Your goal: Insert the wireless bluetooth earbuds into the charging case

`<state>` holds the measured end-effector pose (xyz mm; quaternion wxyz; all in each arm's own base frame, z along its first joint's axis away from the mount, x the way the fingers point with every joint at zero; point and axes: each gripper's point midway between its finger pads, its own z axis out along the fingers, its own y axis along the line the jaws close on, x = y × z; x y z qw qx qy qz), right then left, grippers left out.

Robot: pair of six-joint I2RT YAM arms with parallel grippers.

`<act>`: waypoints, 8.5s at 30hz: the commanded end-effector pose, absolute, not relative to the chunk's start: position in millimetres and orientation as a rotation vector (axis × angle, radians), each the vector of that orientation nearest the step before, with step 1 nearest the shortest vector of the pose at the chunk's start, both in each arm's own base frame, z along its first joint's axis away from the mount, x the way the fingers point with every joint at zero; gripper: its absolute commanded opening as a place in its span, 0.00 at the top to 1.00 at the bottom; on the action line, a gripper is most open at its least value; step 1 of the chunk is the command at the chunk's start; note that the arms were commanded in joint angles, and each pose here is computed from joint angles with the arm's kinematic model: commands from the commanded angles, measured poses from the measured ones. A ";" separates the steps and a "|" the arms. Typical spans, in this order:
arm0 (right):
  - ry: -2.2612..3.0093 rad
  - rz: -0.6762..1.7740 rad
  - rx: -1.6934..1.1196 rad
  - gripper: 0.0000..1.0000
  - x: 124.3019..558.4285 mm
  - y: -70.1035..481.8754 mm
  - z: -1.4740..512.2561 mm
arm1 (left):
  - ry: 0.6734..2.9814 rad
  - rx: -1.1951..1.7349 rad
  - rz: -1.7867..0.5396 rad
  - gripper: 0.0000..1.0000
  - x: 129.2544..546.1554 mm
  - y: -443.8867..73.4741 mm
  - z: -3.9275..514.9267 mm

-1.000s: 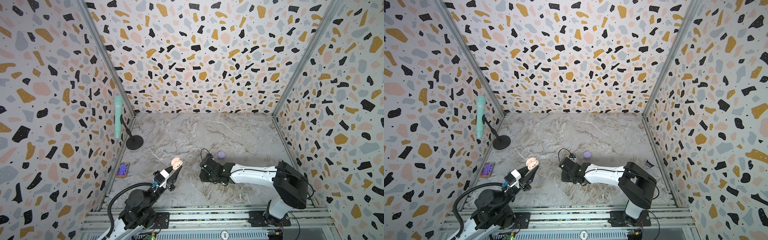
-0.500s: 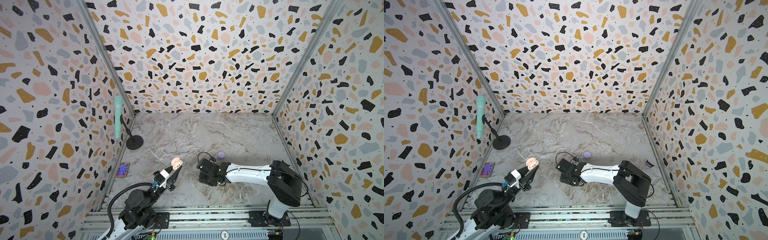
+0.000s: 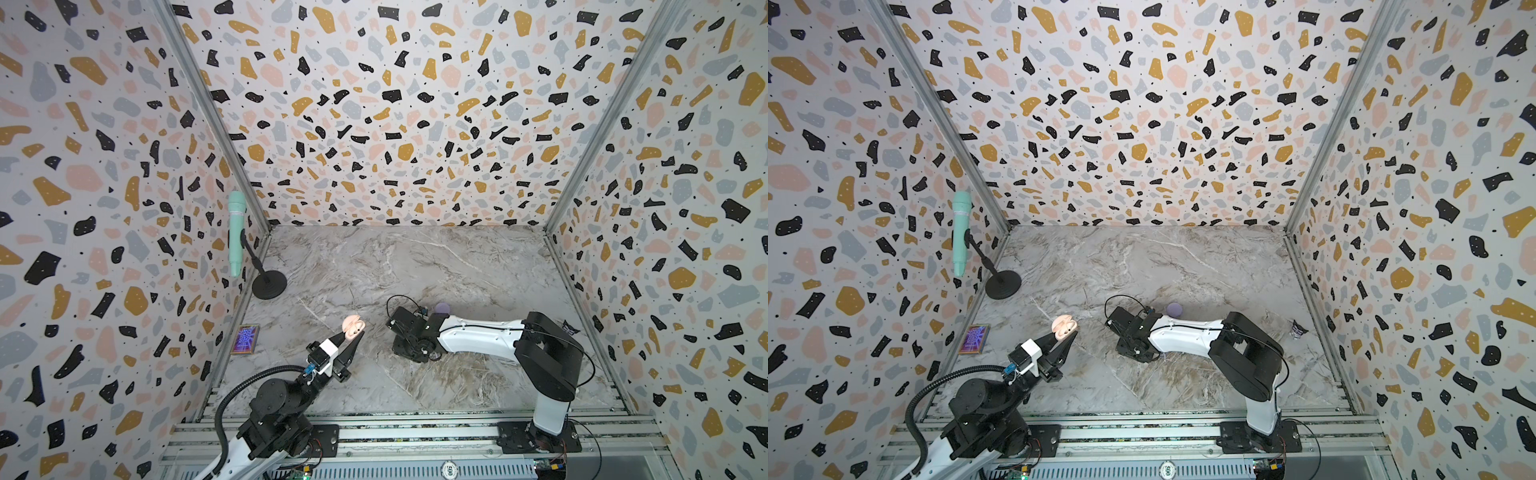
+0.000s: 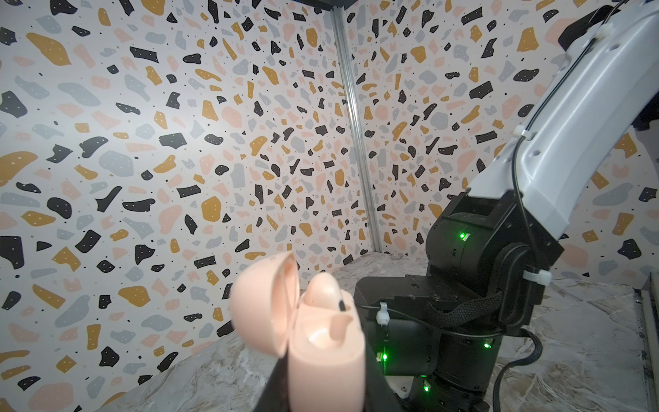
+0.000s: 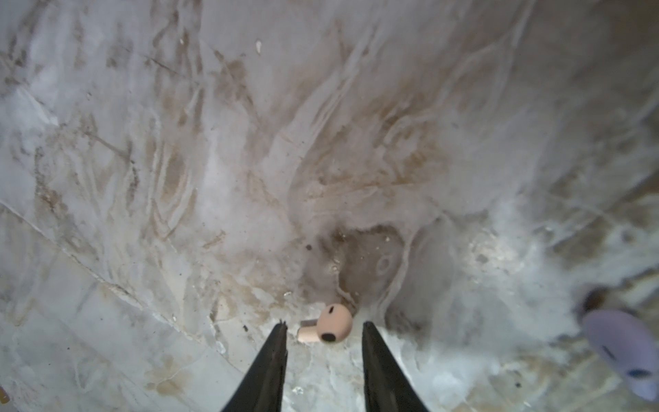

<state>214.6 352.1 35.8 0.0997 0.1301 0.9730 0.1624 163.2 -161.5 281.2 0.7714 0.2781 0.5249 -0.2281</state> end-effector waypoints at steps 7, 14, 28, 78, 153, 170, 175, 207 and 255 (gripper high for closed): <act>2.892 0.382 0.342 0.68 218.2 346.4 32.5 | 1.096 0.589 -0.489 1.00 160.8 -158.6 288.6; 2.919 0.360 0.317 0.74 216.7 345.8 23.0 | 1.099 0.590 -0.488 1.00 161.1 -158.9 287.9; 2.972 0.348 0.158 0.84 208.4 344.4 12.1 | 1.103 0.592 -0.488 1.00 161.8 -159.6 286.8; 2.445 0.414 -0.320 0.84 216.3 305.1 133.6 | 1.476 0.206 -0.774 1.00 195.1 -177.3 201.4; 2.231 0.542 -0.624 0.83 163.7 365.3 206.1 | 1.638 0.683 -0.894 1.00 149.2 -254.6 140.9; 2.231 0.551 -0.655 0.84 155.3 372.2 201.1 | 1.660 0.637 -0.892 1.00 153.3 -252.1 140.8; 2.227 0.557 -0.673 0.84 151.8 373.9 198.9 | 1.664 0.629 -0.893 1.00 153.7 -251.4 140.6; 2.203 0.462 -0.708 0.84 150.7 363.6 195.4 | 1.643 0.638 -0.872 1.00 154.2 -249.1 143.3; 2.190 0.536 -0.687 0.85 145.7 358.9 207.5 | 1.552 0.583 -0.877 1.00 155.3 -238.9 160.0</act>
